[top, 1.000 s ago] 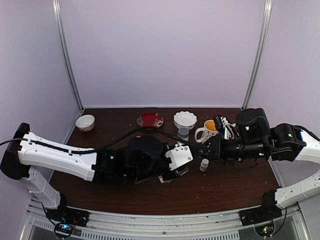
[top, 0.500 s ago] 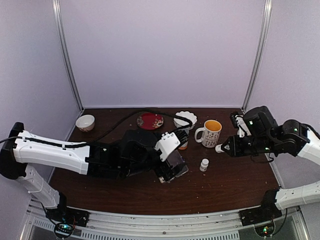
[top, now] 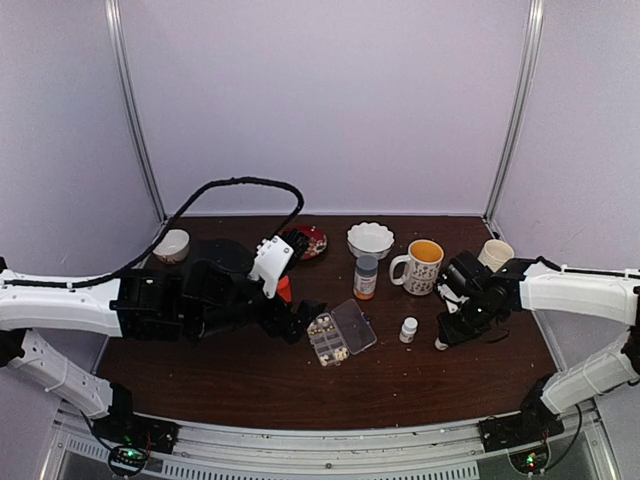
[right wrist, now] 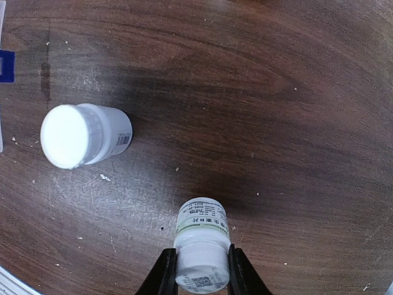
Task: Sort the pills into containers
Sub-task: Place the pill bottle at the center of the board.
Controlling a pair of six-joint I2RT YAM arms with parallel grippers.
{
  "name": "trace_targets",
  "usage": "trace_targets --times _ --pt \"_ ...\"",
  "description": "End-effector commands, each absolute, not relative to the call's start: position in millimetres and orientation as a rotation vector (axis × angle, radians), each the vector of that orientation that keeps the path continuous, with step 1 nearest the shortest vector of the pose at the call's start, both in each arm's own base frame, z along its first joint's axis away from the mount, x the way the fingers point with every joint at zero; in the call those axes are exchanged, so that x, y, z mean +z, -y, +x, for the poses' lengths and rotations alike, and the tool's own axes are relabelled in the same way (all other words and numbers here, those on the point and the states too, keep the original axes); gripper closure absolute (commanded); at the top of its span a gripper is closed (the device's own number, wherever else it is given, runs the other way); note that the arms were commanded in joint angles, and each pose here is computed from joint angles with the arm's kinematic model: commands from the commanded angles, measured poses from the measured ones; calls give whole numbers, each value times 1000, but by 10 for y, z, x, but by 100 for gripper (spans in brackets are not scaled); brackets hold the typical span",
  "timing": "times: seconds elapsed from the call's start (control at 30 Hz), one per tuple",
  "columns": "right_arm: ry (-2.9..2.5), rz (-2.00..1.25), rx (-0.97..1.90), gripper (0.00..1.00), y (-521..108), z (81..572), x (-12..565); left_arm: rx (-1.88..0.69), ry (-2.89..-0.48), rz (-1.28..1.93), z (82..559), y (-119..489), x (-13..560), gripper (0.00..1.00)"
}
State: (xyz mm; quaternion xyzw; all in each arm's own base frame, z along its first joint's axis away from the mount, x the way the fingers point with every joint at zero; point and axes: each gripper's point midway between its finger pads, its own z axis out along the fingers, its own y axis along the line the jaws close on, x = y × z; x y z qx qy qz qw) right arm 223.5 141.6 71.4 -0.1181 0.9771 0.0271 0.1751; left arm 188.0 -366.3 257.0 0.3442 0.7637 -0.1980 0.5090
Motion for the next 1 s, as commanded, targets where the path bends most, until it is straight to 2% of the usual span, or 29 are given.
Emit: trace_targets --times 0.0,0.17,0.3,0.57,0.8,0.97 --pt "-2777 -420 98 79 -1517 2377 606 -469 -1854 763 1888 3486 2591 2" --pt "-2755 -411 91 53 -1522 2427 618 -493 -1858 718 1849 3314 2575 2" --pt "-2704 -425 124 41 -1562 2471 783 -476 -1879 644 1881 3166 2604 2" --pt "-2583 -522 230 42 -1861 2556 1084 -506 -1876 608 1888 3180 2669 3" --pt "-2608 -608 220 42 -2141 2619 992 -494 -1859 635 1906 3260 2763 2" --pt "-2633 -618 213 51 -2236 2674 891 -474 -1875 667 1912 3316 2745 2"
